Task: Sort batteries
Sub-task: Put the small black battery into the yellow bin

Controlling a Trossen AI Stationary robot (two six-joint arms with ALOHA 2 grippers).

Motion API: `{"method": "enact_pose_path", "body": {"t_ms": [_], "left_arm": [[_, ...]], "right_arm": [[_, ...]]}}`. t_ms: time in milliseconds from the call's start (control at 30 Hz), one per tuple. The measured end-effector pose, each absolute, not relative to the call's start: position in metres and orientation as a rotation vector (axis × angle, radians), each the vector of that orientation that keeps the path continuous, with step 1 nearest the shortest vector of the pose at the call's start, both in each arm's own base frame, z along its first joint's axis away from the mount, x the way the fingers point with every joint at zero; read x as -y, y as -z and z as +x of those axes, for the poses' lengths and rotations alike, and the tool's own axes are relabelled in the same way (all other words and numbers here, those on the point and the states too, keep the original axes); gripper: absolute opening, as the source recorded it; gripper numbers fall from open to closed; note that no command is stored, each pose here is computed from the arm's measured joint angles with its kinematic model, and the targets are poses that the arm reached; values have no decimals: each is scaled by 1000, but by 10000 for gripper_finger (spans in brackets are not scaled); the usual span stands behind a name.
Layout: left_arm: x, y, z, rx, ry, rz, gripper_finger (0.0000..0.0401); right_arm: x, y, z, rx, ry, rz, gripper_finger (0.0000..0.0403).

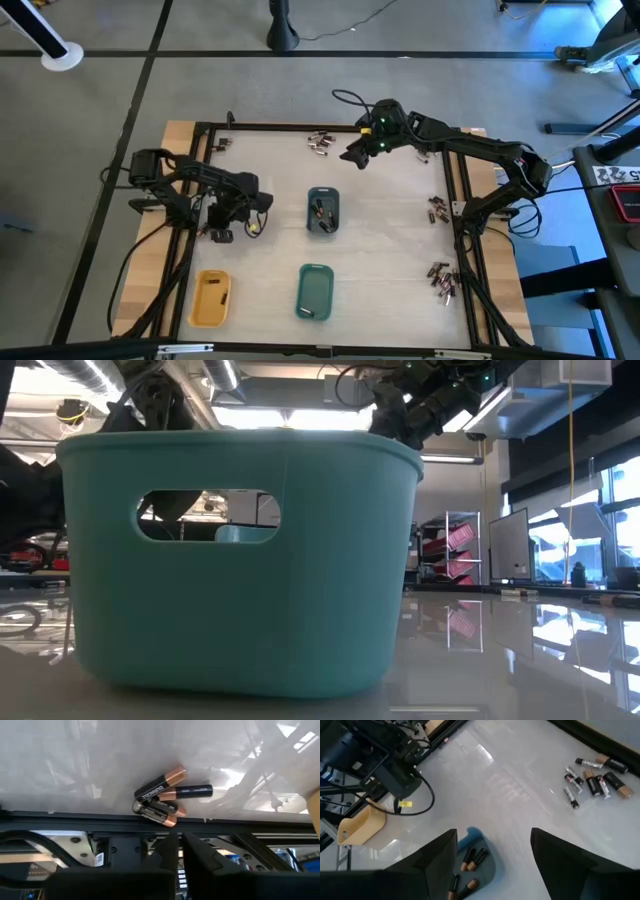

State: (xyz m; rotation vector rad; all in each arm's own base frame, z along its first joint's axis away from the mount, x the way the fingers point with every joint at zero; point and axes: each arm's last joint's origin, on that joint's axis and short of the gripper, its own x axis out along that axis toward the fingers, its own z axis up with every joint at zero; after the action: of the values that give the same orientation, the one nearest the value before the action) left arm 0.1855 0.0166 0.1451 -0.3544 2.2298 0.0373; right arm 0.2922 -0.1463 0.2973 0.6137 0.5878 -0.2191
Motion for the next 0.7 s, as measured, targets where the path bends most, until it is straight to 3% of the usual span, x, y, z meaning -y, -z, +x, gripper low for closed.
{"method": "enact_pose_path", "body": {"t_ms": [400,700], "left_arm": [[-15,-126,173,-2211,-174,-472,14],[-14,-124,171,-2203,-204,-494,93]], "right_arm": [[146,-296,291,-601,219,616,254],[146,-296,291,-606,220,617,254]]}}
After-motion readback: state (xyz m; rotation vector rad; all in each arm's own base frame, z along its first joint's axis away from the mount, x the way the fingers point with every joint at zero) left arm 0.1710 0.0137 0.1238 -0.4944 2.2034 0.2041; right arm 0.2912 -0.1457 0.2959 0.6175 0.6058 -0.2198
